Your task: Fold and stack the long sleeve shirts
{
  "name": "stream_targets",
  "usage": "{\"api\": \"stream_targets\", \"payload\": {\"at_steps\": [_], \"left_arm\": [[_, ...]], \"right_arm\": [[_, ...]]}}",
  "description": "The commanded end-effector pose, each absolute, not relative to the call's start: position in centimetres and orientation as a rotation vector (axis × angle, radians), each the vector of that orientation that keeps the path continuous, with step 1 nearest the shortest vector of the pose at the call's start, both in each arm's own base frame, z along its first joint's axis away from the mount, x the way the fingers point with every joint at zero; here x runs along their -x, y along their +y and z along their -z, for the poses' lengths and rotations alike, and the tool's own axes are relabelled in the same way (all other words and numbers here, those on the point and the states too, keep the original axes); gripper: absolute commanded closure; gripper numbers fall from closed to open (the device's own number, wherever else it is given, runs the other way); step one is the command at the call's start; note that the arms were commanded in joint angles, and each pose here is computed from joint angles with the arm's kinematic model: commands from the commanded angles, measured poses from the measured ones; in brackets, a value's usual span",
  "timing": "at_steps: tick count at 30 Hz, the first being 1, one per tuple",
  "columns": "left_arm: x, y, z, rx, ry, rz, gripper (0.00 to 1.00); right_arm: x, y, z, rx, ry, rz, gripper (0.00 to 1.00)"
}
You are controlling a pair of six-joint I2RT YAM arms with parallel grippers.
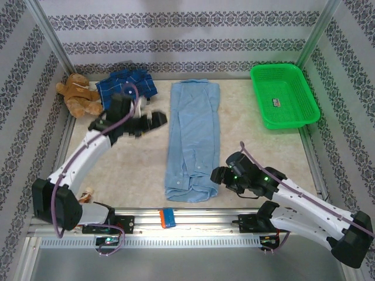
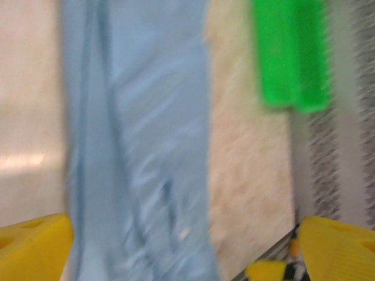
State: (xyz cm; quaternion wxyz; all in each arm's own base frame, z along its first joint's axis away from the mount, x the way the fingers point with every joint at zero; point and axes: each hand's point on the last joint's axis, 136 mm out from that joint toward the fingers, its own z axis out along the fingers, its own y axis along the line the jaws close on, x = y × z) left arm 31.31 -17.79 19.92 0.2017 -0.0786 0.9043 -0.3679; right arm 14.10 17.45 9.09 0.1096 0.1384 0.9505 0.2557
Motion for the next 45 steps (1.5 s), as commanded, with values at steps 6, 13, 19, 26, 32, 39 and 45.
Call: {"api": "stream_targets", "payload": {"at_steps": [6,13,19,26,32,39,45], "left_arm": [[-19.9,-18.0,-10.0,0.415,2.758,1.067,0.12],[-19.4,-20.8,-8.0,0.435,2.751,1.175,0.22],[-18.8,-21.5,-5.8,0.451,2.837,1.123,0.29],[-18.3,-22.3,-4.3,0.478,2.887,1.104,0.33],[-18.0,-23.2,-3.3,0.492,2.9,1.115,0.36],[-17.9,-24.5,-2.6,0.466,2.924,1.115,0.39],[-17.4,-25.6,-1.7,0.439,2.948,1.118,0.47]], "right_arm": [[-12.8,19.8,-6.2,-0.234,2.891,-0.878,0.34],[-12.6,19.8,-4.3,-0.253,2.928,-0.852,0.38],[-12.5,19.6,-3.7,-0.295,2.924,-0.858,0.4],[-12.5,19.8,-3.7,-0.293,2.928,-0.869,0.43],[-12.6,20.1,-3.3,-0.289,2.934,-0.875,0.44],[-12.8,20.2,-3.2,-0.293,2.938,-0.854,0.46],[-12.7,19.1,-2.7,-0.352,2.918,-0.821,0.49]]}}
